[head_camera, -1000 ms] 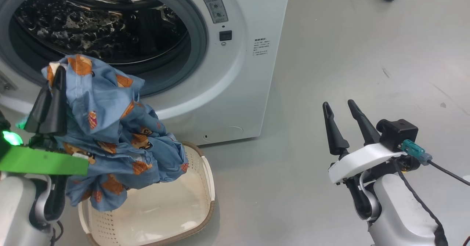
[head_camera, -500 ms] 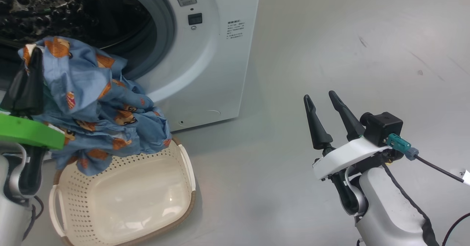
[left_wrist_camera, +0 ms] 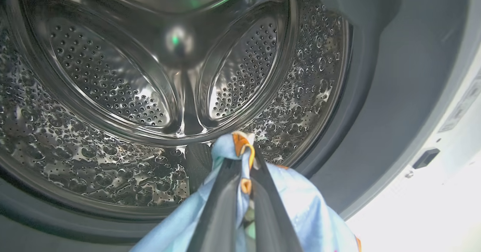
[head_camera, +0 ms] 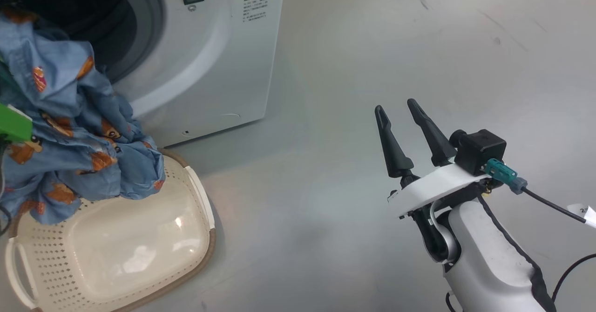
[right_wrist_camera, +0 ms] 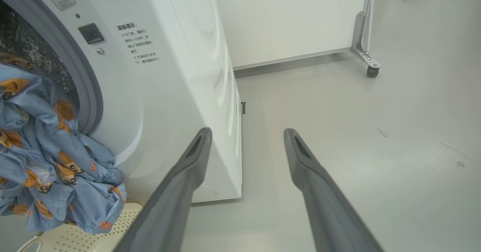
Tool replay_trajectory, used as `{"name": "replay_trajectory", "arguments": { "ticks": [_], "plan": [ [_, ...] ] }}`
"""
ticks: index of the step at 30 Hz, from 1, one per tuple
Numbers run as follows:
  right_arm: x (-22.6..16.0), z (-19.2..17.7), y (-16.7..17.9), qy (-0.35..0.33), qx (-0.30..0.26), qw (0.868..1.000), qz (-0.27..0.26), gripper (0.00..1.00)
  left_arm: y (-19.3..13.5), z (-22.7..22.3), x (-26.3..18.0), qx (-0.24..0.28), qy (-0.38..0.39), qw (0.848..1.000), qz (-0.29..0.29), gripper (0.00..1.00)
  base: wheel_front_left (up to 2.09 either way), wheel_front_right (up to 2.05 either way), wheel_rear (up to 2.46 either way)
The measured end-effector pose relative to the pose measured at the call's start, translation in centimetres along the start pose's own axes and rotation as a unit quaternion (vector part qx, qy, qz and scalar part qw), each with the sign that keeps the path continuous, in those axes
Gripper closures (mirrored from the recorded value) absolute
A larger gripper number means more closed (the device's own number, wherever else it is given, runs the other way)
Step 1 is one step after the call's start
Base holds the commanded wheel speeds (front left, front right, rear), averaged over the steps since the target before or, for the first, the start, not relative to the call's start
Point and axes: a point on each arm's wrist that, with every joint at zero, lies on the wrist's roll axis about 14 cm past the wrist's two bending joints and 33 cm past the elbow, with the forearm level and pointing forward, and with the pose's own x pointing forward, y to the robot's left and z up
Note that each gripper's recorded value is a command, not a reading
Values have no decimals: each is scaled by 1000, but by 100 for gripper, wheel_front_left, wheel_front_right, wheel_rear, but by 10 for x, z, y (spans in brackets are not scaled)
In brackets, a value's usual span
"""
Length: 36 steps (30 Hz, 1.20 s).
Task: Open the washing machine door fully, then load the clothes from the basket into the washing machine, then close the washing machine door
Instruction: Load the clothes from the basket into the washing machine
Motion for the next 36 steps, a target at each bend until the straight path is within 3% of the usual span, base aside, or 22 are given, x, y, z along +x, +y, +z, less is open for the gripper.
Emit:
{"name": "replay_trajectory", "arguments": {
  "ticks": [19,25,29,36],
  "plan": [
    [18,-30,-19,36,10,999,-19,0,57,-51,72,-13,33,999,21,100,0,0,0],
    [15,-37,-26,46,16,998,-35,0,63,-73,87,17,55,998,17,100,0,0,0],
    [12,-38,-34,50,13,997,-52,0,50,-61,105,17,20,1000,0,100,0,0,0],
    [12,-37,-35,47,13,997,-56,0,61,16,118,42,-124,991,16,100,0,0,0]
  ]
}}
